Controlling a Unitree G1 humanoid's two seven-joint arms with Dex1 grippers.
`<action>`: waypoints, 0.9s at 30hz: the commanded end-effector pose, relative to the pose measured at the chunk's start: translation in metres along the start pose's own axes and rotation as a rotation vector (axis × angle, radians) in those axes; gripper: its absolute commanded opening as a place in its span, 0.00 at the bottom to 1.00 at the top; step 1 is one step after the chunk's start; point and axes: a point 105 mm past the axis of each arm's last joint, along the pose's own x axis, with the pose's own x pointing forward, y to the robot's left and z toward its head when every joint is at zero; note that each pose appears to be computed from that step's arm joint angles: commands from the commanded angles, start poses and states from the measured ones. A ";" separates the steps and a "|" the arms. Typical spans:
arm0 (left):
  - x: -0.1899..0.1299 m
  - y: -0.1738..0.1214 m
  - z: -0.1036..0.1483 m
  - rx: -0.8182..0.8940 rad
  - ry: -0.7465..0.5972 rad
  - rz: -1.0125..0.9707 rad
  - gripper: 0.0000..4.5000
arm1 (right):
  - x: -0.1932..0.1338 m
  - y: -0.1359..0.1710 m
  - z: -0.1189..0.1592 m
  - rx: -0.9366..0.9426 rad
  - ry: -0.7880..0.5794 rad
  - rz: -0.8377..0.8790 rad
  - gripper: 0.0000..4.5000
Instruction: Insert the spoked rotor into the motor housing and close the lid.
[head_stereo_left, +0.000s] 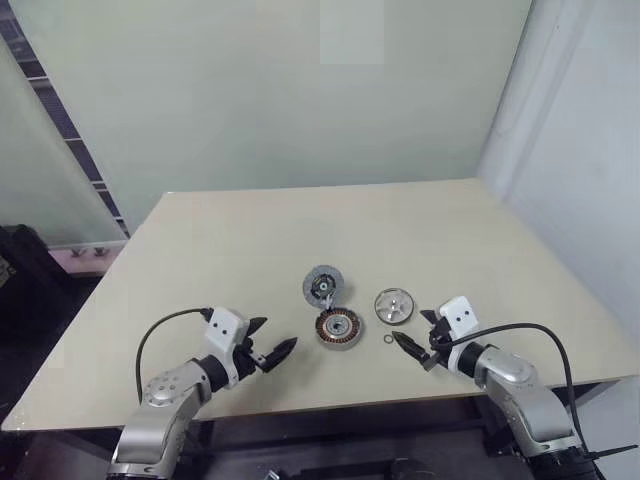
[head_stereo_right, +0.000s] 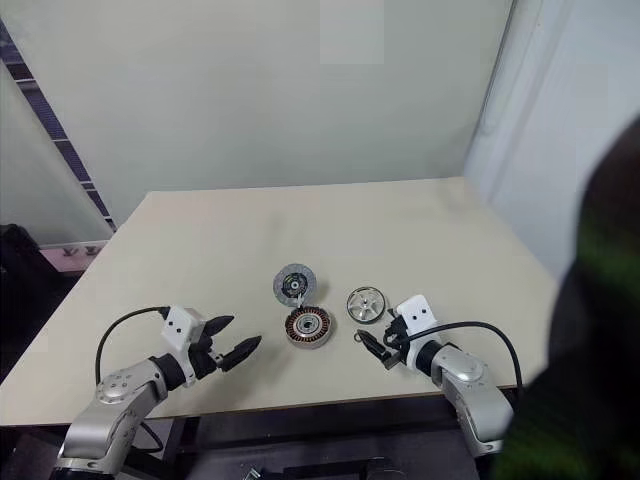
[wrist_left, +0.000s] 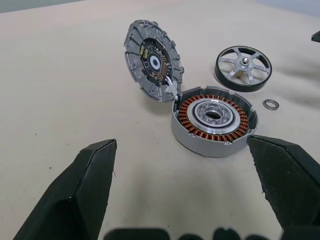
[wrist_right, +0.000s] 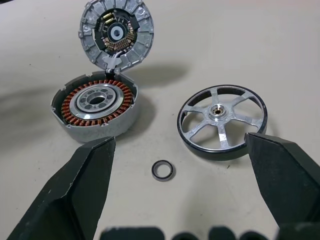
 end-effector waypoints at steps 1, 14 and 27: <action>0.001 0.000 0.022 0.040 -0.067 -0.003 0.99 | -0.001 -0.004 0.020 -0.033 -0.062 -0.004 1.00; 0.000 -0.009 0.025 0.035 -0.072 -0.036 0.99 | 0.001 -0.024 0.027 0.119 -0.111 -0.163 1.00; 0.016 -0.018 0.017 0.032 -0.047 -0.104 0.99 | 0.004 -0.006 0.015 0.046 -0.018 -0.104 1.00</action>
